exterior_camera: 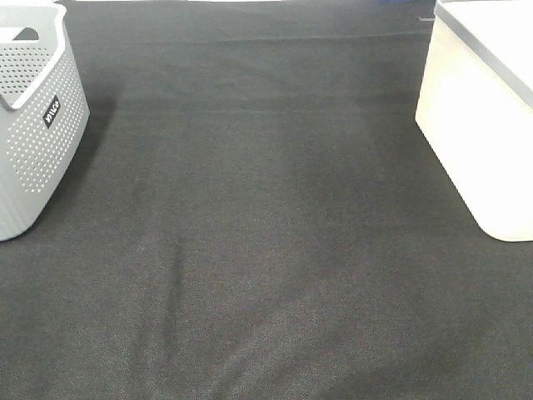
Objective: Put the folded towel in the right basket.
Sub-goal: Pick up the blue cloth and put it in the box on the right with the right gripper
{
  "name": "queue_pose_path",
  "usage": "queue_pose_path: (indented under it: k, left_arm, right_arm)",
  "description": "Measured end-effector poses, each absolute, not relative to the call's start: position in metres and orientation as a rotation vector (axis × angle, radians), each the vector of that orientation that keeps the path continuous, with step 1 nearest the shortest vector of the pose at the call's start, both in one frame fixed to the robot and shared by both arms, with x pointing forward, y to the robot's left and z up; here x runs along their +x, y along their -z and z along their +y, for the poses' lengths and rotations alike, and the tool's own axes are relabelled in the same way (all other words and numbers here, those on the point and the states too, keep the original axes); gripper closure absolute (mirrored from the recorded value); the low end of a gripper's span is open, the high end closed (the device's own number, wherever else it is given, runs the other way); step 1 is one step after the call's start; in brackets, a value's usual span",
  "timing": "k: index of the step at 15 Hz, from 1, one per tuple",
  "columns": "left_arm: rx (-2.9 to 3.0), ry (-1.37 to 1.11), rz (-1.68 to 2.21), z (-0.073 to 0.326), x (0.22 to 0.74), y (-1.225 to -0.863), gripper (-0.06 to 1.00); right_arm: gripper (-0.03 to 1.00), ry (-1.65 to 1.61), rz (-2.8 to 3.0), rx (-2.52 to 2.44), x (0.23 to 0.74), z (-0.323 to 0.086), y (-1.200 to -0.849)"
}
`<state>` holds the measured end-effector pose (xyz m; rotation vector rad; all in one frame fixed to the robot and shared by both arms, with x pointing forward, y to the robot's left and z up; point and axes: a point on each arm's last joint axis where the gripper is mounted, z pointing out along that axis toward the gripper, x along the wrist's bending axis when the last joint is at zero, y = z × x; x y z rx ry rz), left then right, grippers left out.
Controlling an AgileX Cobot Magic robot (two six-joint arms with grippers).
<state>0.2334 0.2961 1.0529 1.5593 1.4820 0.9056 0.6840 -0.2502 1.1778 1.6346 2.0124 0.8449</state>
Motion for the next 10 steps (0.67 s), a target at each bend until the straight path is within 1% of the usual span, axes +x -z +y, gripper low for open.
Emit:
queue_pose_path:
  k: [1,2,4,6,7,8,9,10]
  left_arm:
    - [1.559,-0.906,1.482,0.296,0.233,-1.053,-0.03]
    - [1.559,-0.906,1.482,0.296,0.233,-1.053,-0.03]
    - [1.559,-0.906,1.482,0.296,0.233,-1.053,-0.03]
    - [1.559,-0.906,1.482,0.296,0.233,-1.053,-0.03]
    - [1.559,-0.906,1.482,0.296,0.233,-1.053,-0.03]
    - [1.559,-0.906,1.482,0.296,0.233,-1.053,-0.03]
    - [1.559,-0.906,1.482,0.296,0.233,-1.053,-0.03]
    - [1.559,-0.906,1.482,0.296,0.233,-1.053,-0.03]
  right_arm:
    - [0.73,-0.772,1.958,1.665,0.686,-0.273,-1.177]
    - [0.73,-0.671,1.874,1.728,0.69,-0.313,-1.171]
    - [0.73,-0.582,1.808,1.818,0.698,-0.354,-1.153]
    - [0.73,-0.524,1.787,1.891,0.706,-0.378,-1.129]
    - [0.69,-0.494,1.789,1.918,0.711,-0.383,-1.117]
    - [0.4,-0.477,1.777,1.958,0.716,-0.385,-1.106]
    - [0.19,-0.471,1.771,1.986,0.717,-0.385,-1.1]
    - [0.08,-0.458,1.773,1.995,0.717,-0.386,-1.097]
